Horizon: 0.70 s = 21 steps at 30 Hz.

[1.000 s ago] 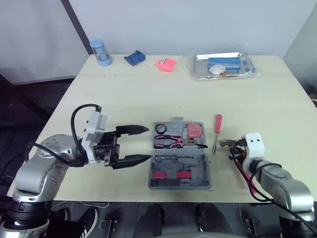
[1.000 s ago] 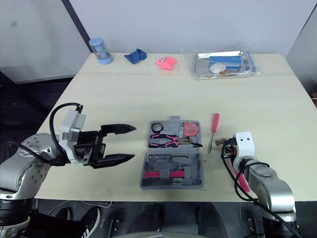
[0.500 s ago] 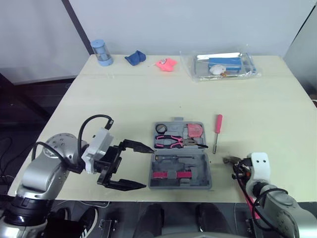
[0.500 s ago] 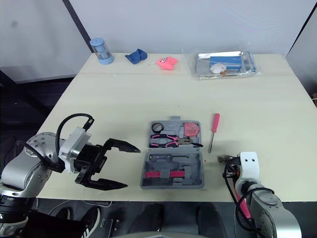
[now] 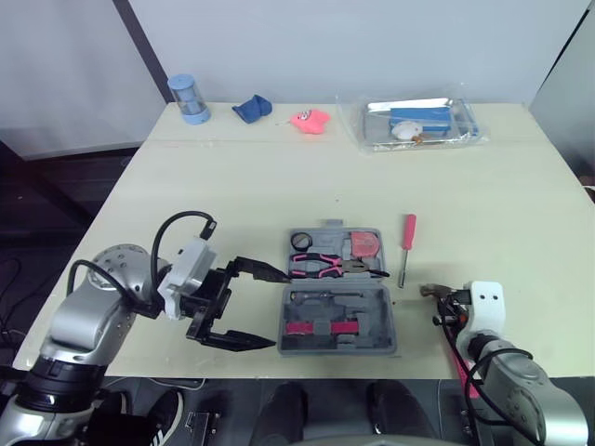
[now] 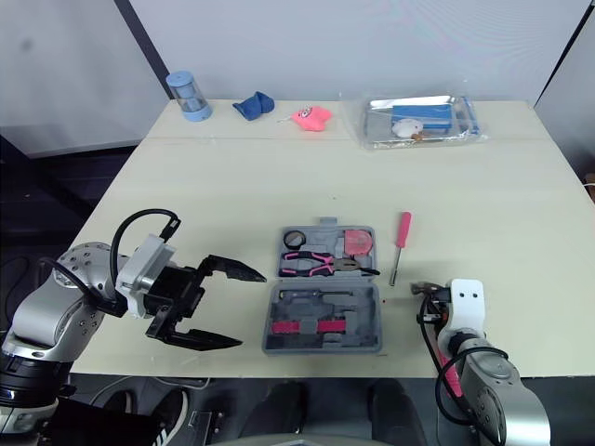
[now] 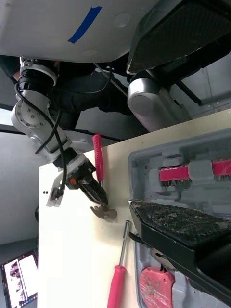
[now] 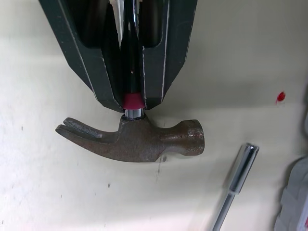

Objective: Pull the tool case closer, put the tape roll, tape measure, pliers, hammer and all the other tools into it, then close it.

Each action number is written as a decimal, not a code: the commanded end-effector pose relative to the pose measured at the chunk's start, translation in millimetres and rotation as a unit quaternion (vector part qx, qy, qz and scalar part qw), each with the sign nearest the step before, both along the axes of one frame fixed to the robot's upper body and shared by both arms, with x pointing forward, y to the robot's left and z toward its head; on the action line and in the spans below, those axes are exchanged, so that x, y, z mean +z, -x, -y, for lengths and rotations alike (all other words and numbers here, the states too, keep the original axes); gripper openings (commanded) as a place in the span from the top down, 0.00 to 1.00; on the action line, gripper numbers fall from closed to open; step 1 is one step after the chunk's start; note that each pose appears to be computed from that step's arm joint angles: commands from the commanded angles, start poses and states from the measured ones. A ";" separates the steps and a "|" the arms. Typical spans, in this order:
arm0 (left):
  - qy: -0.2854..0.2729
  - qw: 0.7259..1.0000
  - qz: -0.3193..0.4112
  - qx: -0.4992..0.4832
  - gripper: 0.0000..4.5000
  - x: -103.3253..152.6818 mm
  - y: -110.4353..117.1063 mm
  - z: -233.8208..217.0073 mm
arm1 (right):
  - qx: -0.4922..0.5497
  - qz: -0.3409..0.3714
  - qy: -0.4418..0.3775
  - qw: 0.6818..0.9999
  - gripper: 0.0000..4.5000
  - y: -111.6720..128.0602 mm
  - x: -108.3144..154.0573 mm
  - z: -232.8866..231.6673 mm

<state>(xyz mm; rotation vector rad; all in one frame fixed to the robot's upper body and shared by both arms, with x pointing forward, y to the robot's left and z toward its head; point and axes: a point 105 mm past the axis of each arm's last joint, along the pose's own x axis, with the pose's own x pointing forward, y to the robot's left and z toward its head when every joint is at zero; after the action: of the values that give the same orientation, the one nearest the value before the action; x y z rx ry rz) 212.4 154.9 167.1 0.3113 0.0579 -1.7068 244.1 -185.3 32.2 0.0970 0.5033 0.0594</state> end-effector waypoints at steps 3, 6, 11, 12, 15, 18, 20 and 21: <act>0.001 1.000 0.014 -0.019 0.00 6.9 5.9 -1.9 | 0.000 0.031 0.004 1.000 1.00 -11.2 10.2 0.4; 0.002 1.000 0.013 -0.018 0.00 6.4 6.8 -1.7 | 0.001 0.031 0.003 1.000 1.00 -13.2 9.2 -1.0; 0.006 1.000 0.013 -0.013 0.00 7.2 7.1 -1.3 | -0.001 0.027 -0.006 1.000 0.77 -11.6 7.6 -1.7; 0.009 1.000 0.013 -0.010 0.00 8.2 6.7 -1.4 | -0.001 0.027 -0.006 1.000 0.69 -11.1 8.1 -1.0; 0.015 1.000 0.013 -0.001 0.00 11.6 4.8 -3.4 | 0.007 0.030 0.003 1.000 0.39 -8.8 13.1 3.3; 0.020 1.000 0.010 0.010 0.00 13.5 3.8 -6.6 | 0.034 0.026 0.017 0.999 0.08 -1.9 21.2 8.3; 0.022 1.000 0.009 0.018 0.00 14.4 3.4 -9.1 | 0.060 0.021 0.030 0.998 0.03 4.8 27.4 12.5; 0.025 0.999 0.008 0.025 0.00 15.0 2.9 -10.8 | 0.077 0.018 0.037 0.996 0.03 9.3 32.1 18.0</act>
<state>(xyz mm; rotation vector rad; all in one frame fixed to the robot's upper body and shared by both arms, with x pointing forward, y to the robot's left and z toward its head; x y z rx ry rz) 212.5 163.3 173.8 0.2682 0.0367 -1.6564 238.3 -200.5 47.4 0.0023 0.5154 0.1552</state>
